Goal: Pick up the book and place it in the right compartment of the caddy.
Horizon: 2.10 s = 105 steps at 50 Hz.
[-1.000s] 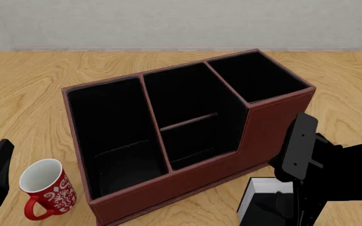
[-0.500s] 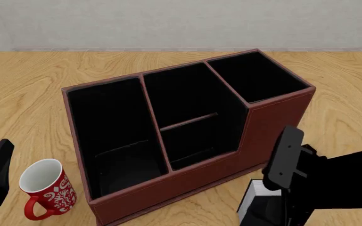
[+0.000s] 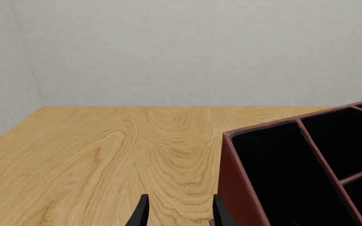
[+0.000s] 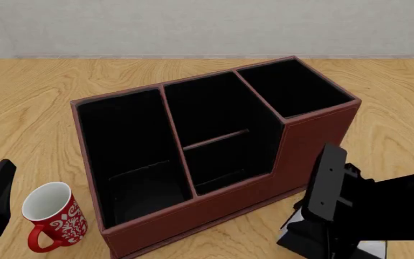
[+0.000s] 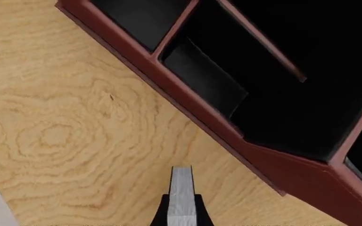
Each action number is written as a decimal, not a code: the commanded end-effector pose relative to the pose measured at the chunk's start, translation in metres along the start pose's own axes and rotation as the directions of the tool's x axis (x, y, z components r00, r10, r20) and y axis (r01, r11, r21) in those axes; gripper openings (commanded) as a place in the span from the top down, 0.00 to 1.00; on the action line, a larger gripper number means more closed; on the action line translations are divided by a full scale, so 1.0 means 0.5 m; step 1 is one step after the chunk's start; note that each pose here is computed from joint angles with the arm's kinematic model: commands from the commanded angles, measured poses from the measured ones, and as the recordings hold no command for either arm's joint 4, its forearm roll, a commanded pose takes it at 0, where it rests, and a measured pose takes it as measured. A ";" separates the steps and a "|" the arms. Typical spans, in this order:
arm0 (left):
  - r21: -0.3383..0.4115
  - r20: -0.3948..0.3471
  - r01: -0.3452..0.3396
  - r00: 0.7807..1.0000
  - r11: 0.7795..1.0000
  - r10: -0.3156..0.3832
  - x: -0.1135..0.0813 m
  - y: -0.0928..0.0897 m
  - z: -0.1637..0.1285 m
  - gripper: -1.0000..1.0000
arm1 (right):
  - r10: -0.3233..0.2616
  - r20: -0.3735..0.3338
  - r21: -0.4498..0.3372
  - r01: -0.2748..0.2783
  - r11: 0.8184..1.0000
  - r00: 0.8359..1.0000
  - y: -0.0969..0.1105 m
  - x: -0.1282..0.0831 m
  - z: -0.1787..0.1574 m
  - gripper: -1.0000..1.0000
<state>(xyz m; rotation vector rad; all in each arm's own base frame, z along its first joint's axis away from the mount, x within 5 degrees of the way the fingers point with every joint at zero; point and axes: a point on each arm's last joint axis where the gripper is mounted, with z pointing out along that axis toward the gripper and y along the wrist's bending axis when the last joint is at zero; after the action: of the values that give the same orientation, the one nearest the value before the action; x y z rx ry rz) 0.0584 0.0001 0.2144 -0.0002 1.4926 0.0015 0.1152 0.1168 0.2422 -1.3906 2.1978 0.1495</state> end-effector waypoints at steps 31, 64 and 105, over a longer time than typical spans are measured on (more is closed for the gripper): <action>0.000 0.004 0.000 1.000 1.000 0.000 0.000 0.000 -0.002 0.00 | 0.018 0.051 0.041 -0.021 0.999 0.999 -0.019 -0.001 -0.101 1.00; 0.000 0.000 0.000 1.000 1.000 0.000 -0.001 0.000 0.000 0.00 | -0.037 0.253 0.055 0.024 0.998 0.967 -0.008 -0.042 -0.248 1.00; 0.010 -0.007 0.001 1.000 1.000 -0.001 0.000 -0.001 0.001 0.00 | -0.182 0.408 0.146 0.132 0.980 0.895 -0.038 -0.139 -0.447 1.00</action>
<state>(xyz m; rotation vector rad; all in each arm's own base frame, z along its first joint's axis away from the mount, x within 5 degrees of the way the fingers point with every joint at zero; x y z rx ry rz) 0.0591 -0.0001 0.2145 0.0024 1.4971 -0.0012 0.0734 0.0865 0.4438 -1.3430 1.7511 0.2398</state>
